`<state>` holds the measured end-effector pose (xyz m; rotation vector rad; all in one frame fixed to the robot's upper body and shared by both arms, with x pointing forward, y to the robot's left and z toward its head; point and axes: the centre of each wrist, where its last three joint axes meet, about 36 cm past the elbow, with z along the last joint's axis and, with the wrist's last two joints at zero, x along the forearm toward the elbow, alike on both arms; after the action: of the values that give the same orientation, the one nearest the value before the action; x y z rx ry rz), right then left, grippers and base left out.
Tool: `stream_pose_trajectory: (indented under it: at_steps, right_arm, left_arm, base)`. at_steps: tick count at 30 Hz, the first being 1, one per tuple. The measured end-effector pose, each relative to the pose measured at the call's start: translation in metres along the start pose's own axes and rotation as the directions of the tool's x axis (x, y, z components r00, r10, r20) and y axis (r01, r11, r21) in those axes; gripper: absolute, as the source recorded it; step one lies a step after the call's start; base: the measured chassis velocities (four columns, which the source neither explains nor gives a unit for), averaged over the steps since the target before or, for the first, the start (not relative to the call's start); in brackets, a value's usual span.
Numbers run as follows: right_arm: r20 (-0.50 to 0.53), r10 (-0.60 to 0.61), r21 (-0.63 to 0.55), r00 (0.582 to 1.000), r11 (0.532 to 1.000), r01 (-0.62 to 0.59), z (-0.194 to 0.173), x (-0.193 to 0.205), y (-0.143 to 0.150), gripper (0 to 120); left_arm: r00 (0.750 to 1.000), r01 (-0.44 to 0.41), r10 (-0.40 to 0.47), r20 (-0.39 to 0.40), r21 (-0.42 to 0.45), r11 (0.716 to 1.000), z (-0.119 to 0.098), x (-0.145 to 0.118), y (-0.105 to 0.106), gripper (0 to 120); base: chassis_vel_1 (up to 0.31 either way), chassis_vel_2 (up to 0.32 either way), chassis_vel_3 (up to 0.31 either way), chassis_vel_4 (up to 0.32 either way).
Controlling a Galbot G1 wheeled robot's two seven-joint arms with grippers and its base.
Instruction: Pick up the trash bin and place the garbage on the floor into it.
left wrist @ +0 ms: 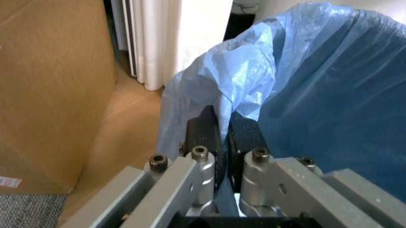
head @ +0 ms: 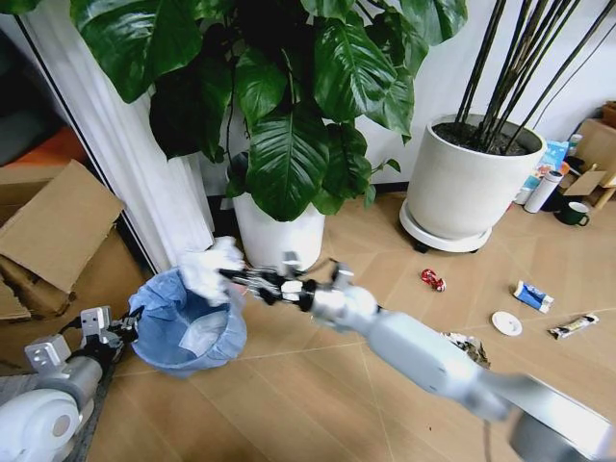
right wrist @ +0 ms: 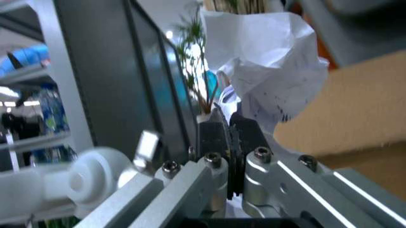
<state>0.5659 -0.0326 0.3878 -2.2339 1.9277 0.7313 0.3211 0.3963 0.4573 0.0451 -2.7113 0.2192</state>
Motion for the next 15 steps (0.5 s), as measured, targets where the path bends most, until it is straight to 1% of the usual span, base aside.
stream_pose_trajectory:
  at_steps: [1, 2, 4, 7, 9, 11, 12, 13, 14, 15]
  right_arm:
    - [-0.029, 0.000, -0.001, 1.000, 1.000, 0.000, 0.001, -0.004, -0.007, 0]
    - [-0.029, 0.000, -0.001, 1.000, 1.000, 0.000, 0.001, -0.004, -0.007, 0]
    - [-0.094, 0.013, 0.009, 0.996, 1.000, -0.012, 0.003, -0.003, -0.020, 0]
    - [-0.130, 0.025, 0.003, 0.991, 1.000, -0.025, 0.007, 0.000, -0.023, 0]
    - [-0.163, 0.038, 0.000, 0.986, 0.999, -0.039, 0.011, 0.005, -0.025, 8]
    - [-0.197, 0.046, 0.006, 0.979, 0.999, -0.046, 0.013, 0.010, -0.026, 19]
    - [-0.197, 0.046, 0.006, 0.979, 0.999, -0.046, 0.013, 0.010, -0.026, 19]
    - [-0.222, 0.052, 0.018, 0.974, 0.999, -0.050, 0.012, 0.014, -0.028, 21]
    - [-0.233, 0.058, 0.025, 0.971, 0.998, -0.054, 0.010, 0.016, -0.028, 28]
    - [-0.239, 0.064, 0.031, 0.969, 0.998, -0.058, 0.008, 0.017, -0.029, 31]
  left_arm:
    - [1.000, -0.004, 0.004, -0.001, -0.001, 1.000, -0.001, 0.000, -0.001, 0]
    - [1.000, -0.004, 0.004, -0.001, -0.001, 1.000, -0.001, 0.000, -0.001, 0]
    - [1.000, -0.015, 0.015, 0.001, 0.002, 1.000, -0.007, 0.001, -0.003, 0]
    - [1.000, -0.017, 0.017, 0.000, 0.004, 1.000, -0.012, 0.002, -0.004, 0]
    - [1.000, -0.020, 0.020, 0.002, 0.006, 1.000, -0.014, 0.002, -0.004, 0]
    - [1.000, -0.021, 0.021, 0.003, 0.005, 1.000, -0.016, 0.001, -0.004, 0]
    - [1.000, -0.021, 0.021, 0.003, 0.005, 1.000, -0.016, 0.001, -0.004, 0]
    - [1.000, -0.020, 0.020, 0.005, 0.004, 1.000, -0.017, 0.001, -0.003, 0]
    - [1.000, -0.020, 0.020, 0.005, 0.004, 1.000, -0.017, 0.000, -0.003, 0]
    - [1.000, -0.019, 0.019, 0.007, 0.004, 1.000, -0.018, 0.000, -0.003, 0]
  base:
    - [0.000, 0.000, 0.000, 0.000]
    - [0.000, 0.000, 0.000, 0.000]
    - [0.000, 0.000, 0.000, 0.000]
    - [0.000, 0.000, 0.000, 0.000]
    - [0.000, 0.000, 0.000, 0.000]
    - [0.000, 0.000, 0.000, 0.000]
    - [0.000, 0.000, 0.000, 0.000]
    - [0.000, 0.000, 0.000, 0.000]
    - [0.000, 0.000, 0.000, 0.000]
    - [0.000, 0.000, 0.000, 0.000]
